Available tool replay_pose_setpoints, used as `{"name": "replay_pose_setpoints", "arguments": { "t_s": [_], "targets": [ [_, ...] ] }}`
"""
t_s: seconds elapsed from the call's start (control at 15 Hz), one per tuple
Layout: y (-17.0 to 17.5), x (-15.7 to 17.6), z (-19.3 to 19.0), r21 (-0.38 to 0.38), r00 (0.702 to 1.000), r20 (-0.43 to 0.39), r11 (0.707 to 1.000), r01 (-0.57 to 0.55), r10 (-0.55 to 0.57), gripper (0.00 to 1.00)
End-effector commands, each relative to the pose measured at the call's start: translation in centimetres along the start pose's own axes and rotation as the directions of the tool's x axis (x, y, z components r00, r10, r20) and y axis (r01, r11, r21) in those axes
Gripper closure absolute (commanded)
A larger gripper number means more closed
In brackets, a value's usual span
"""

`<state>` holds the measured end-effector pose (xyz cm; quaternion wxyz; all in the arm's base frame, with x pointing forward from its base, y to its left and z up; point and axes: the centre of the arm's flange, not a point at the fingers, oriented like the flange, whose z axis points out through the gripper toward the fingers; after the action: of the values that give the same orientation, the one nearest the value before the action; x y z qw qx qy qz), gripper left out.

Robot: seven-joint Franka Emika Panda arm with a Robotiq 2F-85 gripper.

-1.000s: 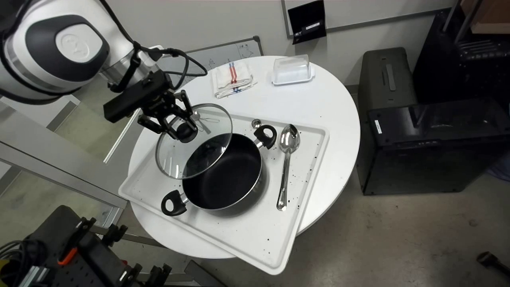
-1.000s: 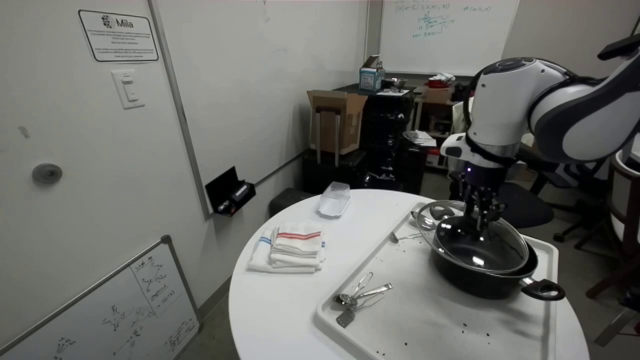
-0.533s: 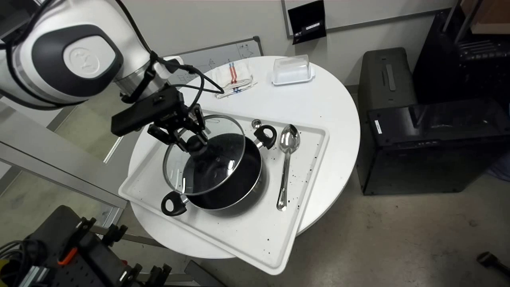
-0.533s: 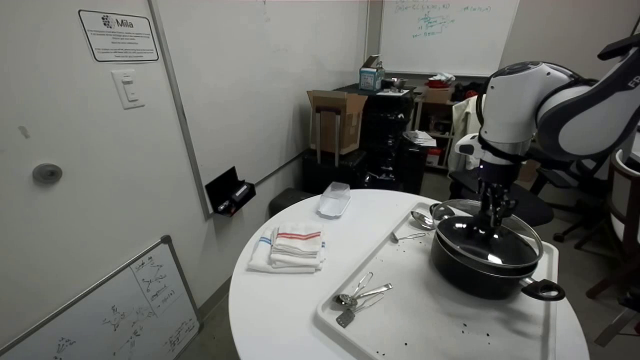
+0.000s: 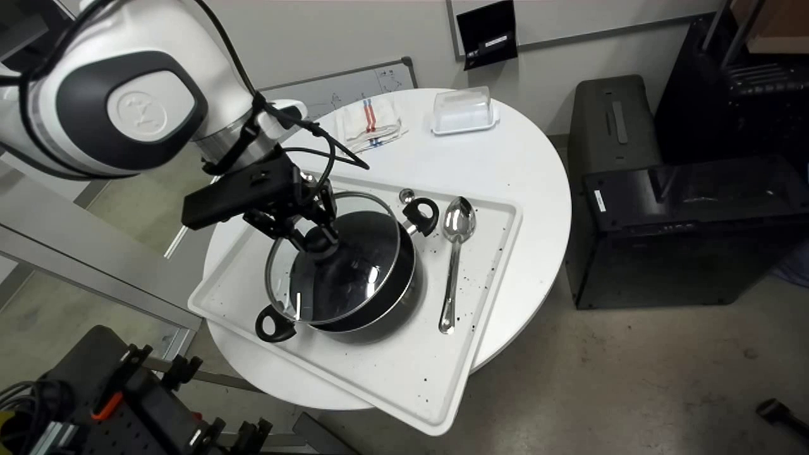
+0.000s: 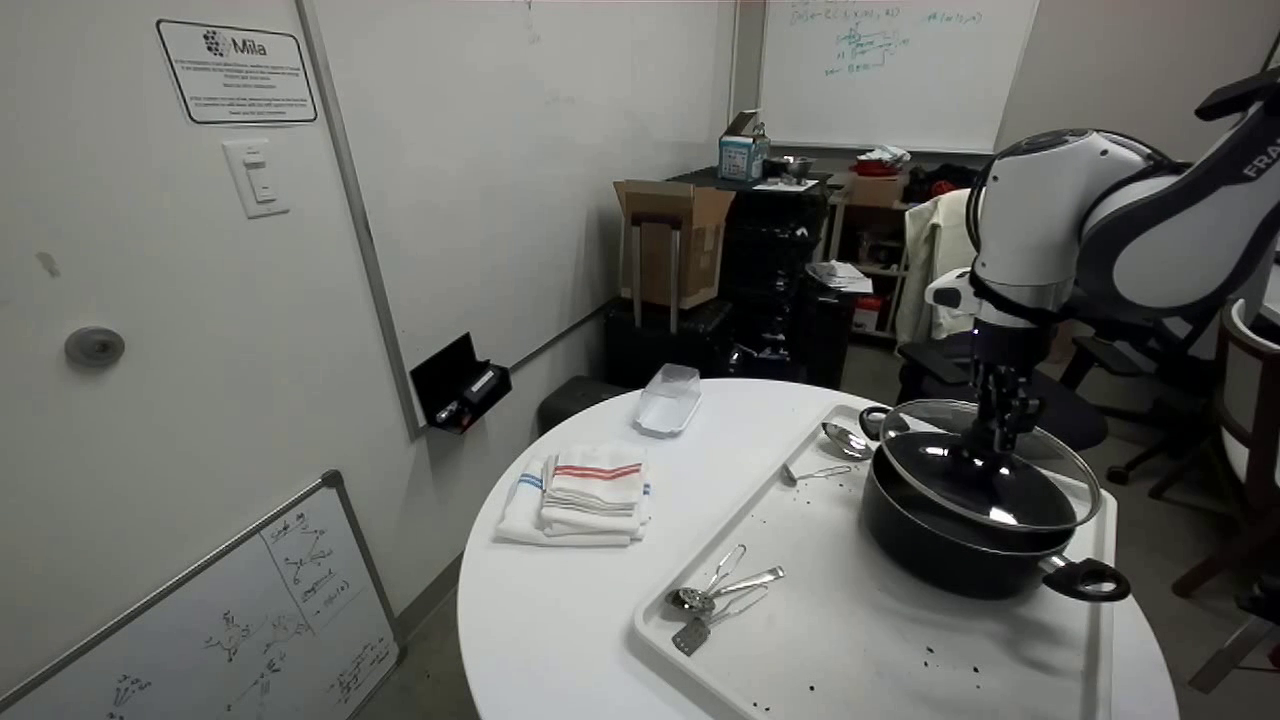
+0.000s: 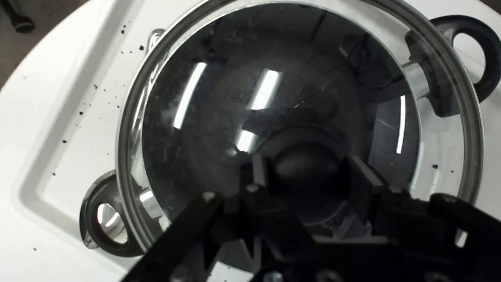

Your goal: Put the glass lid on the black pot

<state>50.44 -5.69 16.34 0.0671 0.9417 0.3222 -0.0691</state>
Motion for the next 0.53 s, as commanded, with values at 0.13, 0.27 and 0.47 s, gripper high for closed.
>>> {"name": "replay_pose_setpoints", "arguments": {
  "t_s": [0.13, 0.27, 0.47],
  "targets": [
    [0.5, -0.3, 0.1, 0.007, 0.997, -0.033, 0.998, -0.067, 0.067, 0.75],
    [0.7, -0.3, 0.4, 0.005, 0.996, -0.035, 0.997, -0.082, 0.082, 0.75],
    [1.0, -0.5, 1.0, 0.005, 0.993, -0.038, 0.994, -0.108, 0.108, 0.75]
  ]
}}
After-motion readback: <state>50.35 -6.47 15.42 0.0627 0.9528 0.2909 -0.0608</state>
